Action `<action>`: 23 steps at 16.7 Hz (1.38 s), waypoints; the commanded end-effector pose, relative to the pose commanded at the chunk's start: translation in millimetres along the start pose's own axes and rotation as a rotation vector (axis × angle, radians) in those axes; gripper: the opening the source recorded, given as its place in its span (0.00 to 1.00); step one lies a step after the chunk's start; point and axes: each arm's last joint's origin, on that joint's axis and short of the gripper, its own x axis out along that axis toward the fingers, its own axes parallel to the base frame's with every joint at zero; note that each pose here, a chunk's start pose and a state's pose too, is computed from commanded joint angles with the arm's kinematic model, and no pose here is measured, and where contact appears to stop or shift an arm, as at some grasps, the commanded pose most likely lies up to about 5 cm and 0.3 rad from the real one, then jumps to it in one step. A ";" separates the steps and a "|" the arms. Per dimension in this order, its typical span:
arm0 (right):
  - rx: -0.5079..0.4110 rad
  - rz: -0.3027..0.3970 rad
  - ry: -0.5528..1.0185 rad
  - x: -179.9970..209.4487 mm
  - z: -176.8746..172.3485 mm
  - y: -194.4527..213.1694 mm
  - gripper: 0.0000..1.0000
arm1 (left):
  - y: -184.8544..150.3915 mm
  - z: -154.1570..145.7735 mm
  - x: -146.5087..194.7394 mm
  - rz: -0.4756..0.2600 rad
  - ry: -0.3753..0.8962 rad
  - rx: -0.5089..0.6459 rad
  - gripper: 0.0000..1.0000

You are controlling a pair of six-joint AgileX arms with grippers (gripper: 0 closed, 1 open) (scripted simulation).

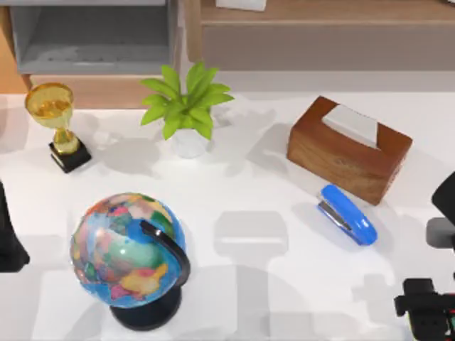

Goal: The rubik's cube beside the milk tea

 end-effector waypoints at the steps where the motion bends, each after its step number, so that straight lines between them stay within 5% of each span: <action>1: -0.001 -0.009 0.016 3.6 -1.0 -0.5 0.00 | 0.0 0.0 0.0 0.000 0.000 0.000 1.00; 5: -0.001 -0.009 0.016 3.6 -1.0 -0.5 0.00 | 0.0 0.0 0.0 0.000 0.000 0.000 1.00; 18: -0.001 -0.009 0.016 3.6 -1.0 -0.5 0.98 | 0.0 0.0 0.0 0.000 0.000 0.000 1.00; 23: -0.001 -0.009 0.016 3.6 -1.0 -0.5 1.00 | 0.0 0.0 0.0 0.000 0.000 0.000 1.00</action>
